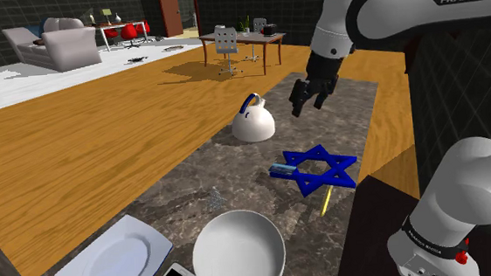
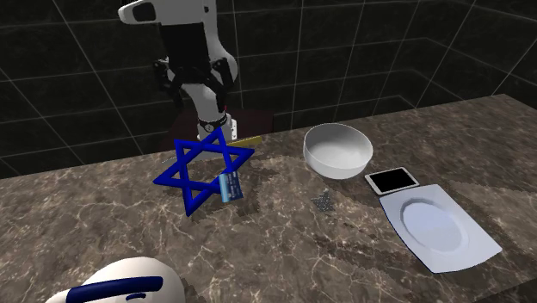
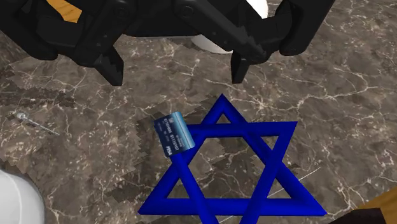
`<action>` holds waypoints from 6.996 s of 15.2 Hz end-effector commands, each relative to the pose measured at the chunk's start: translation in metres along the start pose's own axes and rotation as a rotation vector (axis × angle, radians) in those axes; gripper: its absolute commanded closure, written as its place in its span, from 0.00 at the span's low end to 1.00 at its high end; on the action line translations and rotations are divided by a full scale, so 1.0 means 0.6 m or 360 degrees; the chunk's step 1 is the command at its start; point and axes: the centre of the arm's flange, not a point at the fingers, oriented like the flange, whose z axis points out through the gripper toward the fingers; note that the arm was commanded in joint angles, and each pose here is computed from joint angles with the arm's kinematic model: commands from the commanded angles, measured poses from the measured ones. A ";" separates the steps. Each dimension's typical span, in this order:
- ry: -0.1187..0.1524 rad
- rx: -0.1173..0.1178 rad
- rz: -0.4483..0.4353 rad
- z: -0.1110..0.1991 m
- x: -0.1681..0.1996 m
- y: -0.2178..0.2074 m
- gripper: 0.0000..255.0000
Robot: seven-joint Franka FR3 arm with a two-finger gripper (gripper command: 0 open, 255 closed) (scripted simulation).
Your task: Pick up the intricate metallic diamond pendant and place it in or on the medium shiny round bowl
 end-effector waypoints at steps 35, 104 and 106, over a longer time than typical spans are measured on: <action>0.0102 -0.0005 -0.0036 0.304 0.018 -0.466 0.00; 0.0102 -0.0005 -0.0036 0.023 -0.232 -0.551 1.00; 0.0102 -0.0005 -0.0036 0.040 -0.235 -0.549 1.00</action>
